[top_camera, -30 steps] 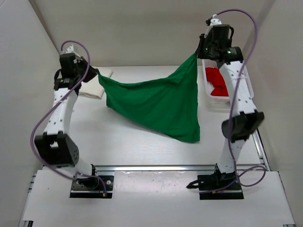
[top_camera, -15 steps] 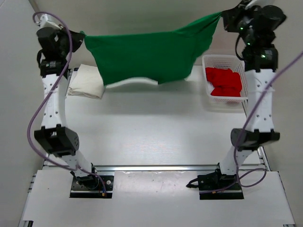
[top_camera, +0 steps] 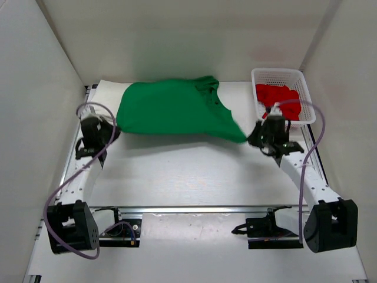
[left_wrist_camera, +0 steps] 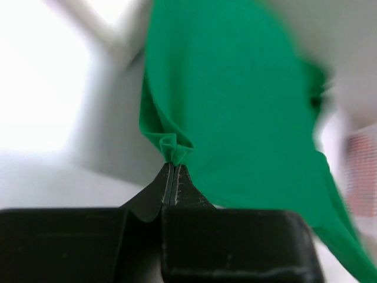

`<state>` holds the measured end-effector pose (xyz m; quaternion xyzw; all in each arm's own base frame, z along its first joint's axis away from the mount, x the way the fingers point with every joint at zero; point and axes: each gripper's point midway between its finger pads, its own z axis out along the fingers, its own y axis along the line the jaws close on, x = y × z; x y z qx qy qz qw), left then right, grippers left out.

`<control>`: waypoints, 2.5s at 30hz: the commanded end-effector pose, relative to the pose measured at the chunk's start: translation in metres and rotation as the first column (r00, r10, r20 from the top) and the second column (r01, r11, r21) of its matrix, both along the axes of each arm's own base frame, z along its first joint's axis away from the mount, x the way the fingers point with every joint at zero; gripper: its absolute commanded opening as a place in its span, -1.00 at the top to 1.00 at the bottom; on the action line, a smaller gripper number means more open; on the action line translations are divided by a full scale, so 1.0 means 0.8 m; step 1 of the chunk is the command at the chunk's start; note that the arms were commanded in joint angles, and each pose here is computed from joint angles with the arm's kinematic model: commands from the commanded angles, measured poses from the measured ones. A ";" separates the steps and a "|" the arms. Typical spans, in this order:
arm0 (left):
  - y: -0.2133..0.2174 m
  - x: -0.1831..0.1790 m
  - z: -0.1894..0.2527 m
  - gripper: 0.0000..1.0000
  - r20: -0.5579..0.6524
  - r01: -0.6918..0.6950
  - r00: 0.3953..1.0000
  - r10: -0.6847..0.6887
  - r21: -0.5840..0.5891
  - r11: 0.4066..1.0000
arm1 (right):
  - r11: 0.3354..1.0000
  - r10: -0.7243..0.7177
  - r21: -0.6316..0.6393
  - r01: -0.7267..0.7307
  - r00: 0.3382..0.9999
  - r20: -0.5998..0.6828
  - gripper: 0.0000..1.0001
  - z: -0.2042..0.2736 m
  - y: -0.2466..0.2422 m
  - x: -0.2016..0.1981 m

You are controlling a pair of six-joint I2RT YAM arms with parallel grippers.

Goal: Fold and stack the t-shirts
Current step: Flatten out the tshirt, then fold the flattened tshirt in 1/3 of the way

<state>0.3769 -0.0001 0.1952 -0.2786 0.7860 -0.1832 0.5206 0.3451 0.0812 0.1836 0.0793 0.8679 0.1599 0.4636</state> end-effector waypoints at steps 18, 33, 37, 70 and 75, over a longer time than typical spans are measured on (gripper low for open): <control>-0.019 -0.152 -0.136 1.00 -0.206 0.064 0.977 -0.051 0.055 0.996 | 0.966 -0.027 0.248 0.070 0.984 -0.175 0.98 -0.093 0.006 -0.183; -0.015 -0.085 -0.130 1.00 -0.238 0.016 0.971 -0.023 -0.033 0.999 | 0.977 -0.080 0.184 0.112 0.981 -0.178 0.99 -0.102 -0.024 -0.098; -0.009 -0.054 -0.140 1.00 -0.274 -0.014 0.962 -0.003 -0.063 0.998 | 0.988 -0.077 0.124 0.090 0.992 -0.102 1.00 -0.060 -0.013 -0.044; 0.051 -0.005 -0.104 -0.09 -0.198 -0.169 0.967 0.160 -0.026 0.985 | 0.993 -0.102 0.051 0.104 0.993 -0.056 0.41 -0.039 -0.011 0.118; 0.012 -0.041 -0.125 0.10 -0.214 -0.071 0.976 0.044 -0.119 0.990 | 0.977 -0.162 0.128 0.169 0.985 -0.064 1.00 -0.086 -0.019 0.035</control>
